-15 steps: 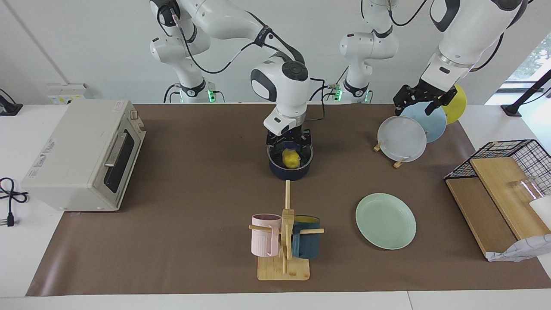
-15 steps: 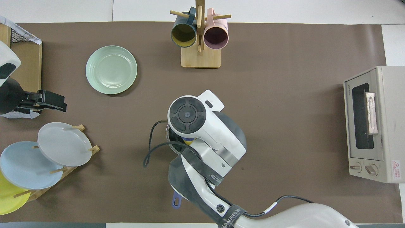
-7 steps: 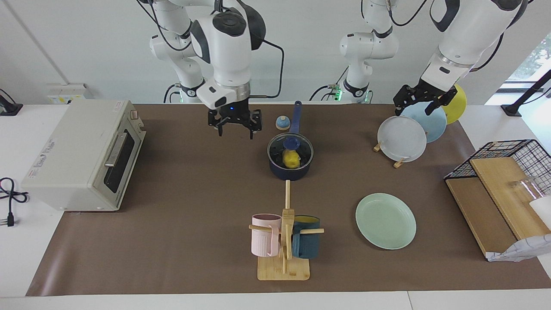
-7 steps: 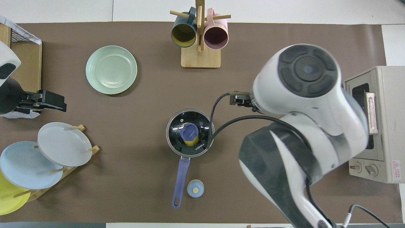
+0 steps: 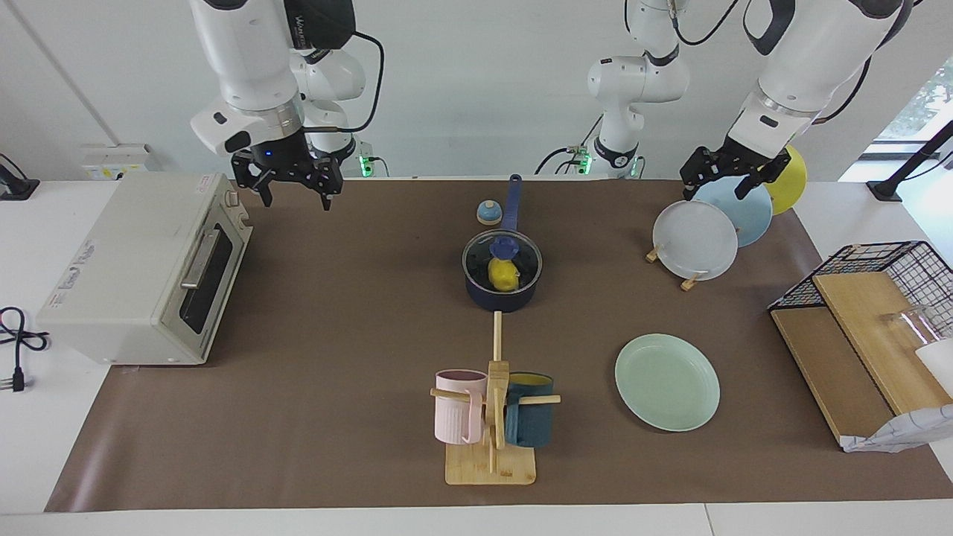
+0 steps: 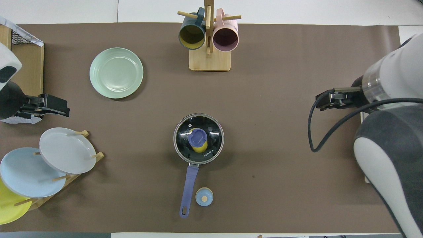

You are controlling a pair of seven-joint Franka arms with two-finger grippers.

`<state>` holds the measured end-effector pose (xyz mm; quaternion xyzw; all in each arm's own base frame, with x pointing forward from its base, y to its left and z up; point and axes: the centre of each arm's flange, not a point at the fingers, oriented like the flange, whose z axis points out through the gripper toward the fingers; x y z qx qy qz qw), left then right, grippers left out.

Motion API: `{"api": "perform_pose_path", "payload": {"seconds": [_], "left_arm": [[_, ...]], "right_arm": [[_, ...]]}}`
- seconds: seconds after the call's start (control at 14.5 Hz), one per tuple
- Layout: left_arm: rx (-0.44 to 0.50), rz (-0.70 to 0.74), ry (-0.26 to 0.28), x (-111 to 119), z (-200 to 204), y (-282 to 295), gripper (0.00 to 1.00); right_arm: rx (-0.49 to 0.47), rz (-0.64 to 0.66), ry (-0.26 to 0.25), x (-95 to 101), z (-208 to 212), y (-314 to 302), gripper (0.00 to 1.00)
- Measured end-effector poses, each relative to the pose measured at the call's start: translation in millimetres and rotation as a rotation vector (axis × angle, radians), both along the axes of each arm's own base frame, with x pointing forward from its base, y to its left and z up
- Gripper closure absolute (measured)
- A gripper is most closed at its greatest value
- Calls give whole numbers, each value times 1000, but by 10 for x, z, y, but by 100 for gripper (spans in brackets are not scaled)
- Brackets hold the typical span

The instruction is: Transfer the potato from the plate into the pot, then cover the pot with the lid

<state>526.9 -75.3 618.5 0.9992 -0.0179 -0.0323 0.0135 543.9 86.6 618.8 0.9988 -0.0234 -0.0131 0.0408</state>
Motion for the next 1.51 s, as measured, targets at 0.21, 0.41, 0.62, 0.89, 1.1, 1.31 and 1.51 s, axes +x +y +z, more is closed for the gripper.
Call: {"api": "perform_pose_path", "payload": {"seconds": [0.21,0.41,0.62,0.89,1.1,1.31,1.51], "left_arm": [[0,0,0,0,0,0,0],[0,0,0,0,0,0,0],[0,0,0,0,0,0,0],[0,0,0,0,0,0,0],[0,0,0,0,0,0,0],[0,0,0,0,0,0,0],[0,0,0,0,0,0,0]], "right_arm": [[62,-1,20,110,-28,-502,0],[65,43,48,147,-141,-894,0],[65,41,86,80,-270,-922,0],[64,39,100,33,-321,-928,0],[65,36,111,12,-320,-939,0],[65,27,109,-13,-286,-986,0],[66,19,105,-25,-265,-1028,0]]}}
